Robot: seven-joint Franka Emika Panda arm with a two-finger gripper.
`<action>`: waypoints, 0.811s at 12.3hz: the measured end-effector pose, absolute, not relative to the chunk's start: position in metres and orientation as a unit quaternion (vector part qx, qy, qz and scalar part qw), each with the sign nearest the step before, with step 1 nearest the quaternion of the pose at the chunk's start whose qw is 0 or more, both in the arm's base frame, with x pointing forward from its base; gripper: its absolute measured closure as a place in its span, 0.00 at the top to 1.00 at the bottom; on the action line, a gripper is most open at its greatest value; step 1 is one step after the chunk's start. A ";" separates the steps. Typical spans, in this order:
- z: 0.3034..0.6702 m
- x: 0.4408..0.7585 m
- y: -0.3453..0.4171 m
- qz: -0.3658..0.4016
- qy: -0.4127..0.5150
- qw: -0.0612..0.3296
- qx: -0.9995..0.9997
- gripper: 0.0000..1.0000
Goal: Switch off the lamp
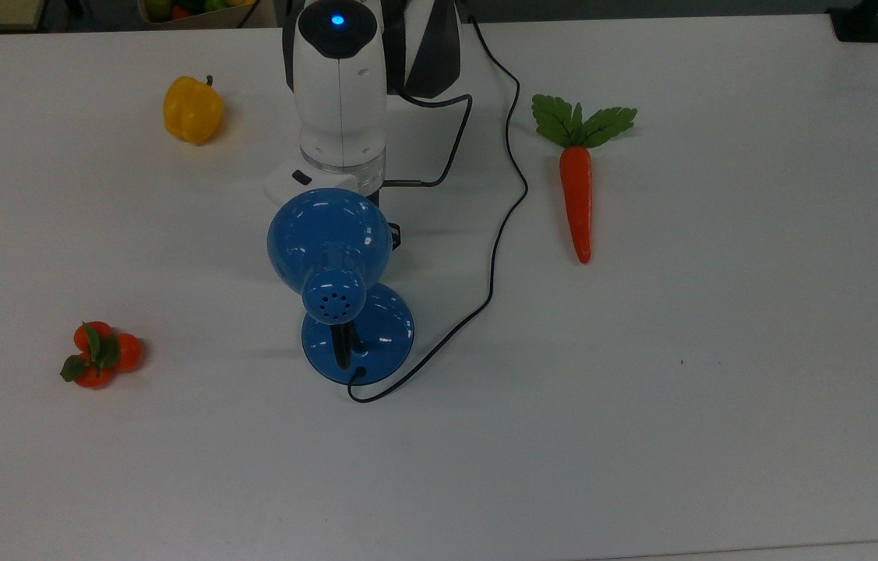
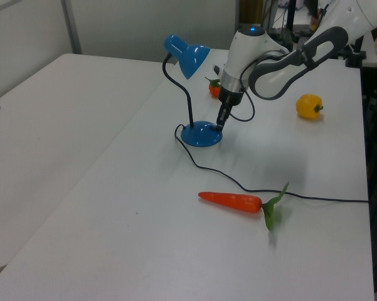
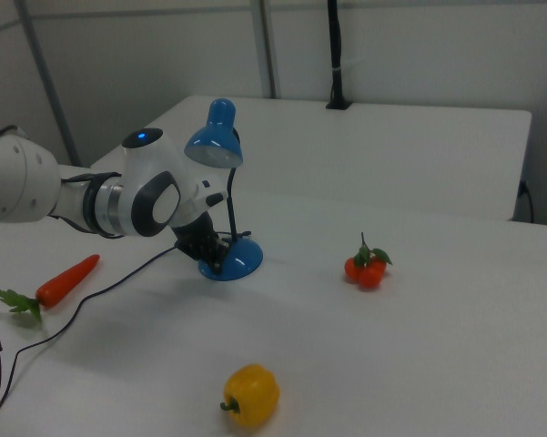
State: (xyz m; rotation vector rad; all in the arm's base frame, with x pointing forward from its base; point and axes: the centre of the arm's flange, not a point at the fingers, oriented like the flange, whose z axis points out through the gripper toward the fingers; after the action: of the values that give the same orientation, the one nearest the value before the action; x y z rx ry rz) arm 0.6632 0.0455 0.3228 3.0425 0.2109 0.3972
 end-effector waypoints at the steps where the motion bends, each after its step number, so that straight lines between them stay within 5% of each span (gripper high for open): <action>1: 0.319 0.660 0.046 0.108 0.069 0.035 0.991 0.01; 6: 0.342 0.645 0.044 0.037 0.065 0.043 0.996 0.01; 10: 0.415 0.620 0.038 -0.025 0.054 0.053 0.997 0.01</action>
State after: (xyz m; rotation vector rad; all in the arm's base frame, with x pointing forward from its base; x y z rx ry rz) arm 0.6200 0.0383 0.4148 3.0304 0.1639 -0.0745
